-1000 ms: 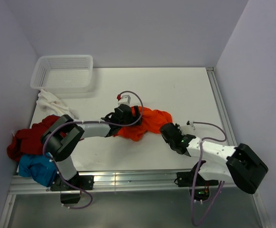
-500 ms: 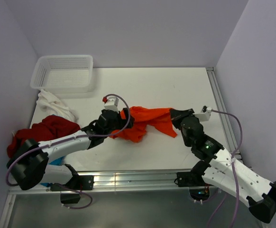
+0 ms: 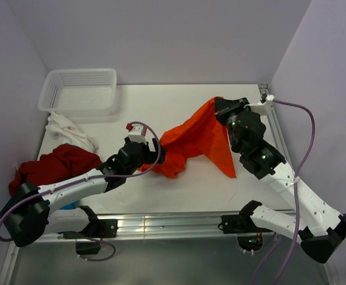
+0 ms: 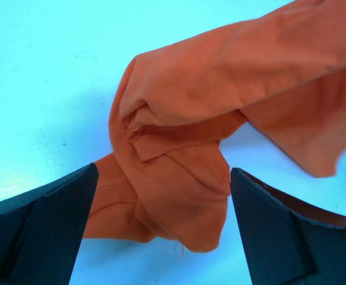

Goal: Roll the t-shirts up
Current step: Flatten the tshirt

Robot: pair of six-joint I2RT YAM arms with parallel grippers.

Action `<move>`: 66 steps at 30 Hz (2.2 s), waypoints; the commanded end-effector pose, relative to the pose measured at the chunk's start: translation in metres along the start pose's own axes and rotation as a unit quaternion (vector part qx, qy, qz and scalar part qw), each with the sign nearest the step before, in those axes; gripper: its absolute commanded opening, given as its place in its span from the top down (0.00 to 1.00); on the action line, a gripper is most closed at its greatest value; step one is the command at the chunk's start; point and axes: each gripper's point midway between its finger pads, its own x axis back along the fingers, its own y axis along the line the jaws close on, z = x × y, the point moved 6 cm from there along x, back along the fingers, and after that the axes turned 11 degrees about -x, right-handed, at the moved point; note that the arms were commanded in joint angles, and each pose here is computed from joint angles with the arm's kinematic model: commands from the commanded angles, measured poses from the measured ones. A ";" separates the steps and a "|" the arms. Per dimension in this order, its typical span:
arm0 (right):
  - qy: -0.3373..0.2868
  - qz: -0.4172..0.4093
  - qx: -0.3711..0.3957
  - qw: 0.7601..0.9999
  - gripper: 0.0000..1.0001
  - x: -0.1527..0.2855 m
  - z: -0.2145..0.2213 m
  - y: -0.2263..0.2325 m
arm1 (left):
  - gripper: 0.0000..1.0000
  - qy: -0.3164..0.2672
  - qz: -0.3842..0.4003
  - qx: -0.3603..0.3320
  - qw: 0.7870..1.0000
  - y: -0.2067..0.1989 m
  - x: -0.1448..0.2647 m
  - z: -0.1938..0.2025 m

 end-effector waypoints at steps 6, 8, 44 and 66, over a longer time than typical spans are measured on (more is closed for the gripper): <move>-0.039 -0.036 0.024 0.998 1.00 -0.006 -0.041 0.079 | 0.00 -0.036 -0.015 -0.030 0.999 -0.006 -0.024 -0.017; -0.051 -0.056 0.019 0.997 1.00 0.003 -0.058 0.098 | 0.00 -0.034 -0.012 -0.033 0.999 -0.008 -0.030 -0.015; -0.053 -0.096 0.062 0.992 1.00 0.023 -0.090 0.124 | 0.11 -0.024 0.185 -0.106 0.977 -0.181 -0.013 0.022; -0.060 -0.100 0.054 0.992 1.00 0.032 -0.098 0.125 | 0.20 0.017 0.105 -0.123 0.987 -0.231 -0.077 0.027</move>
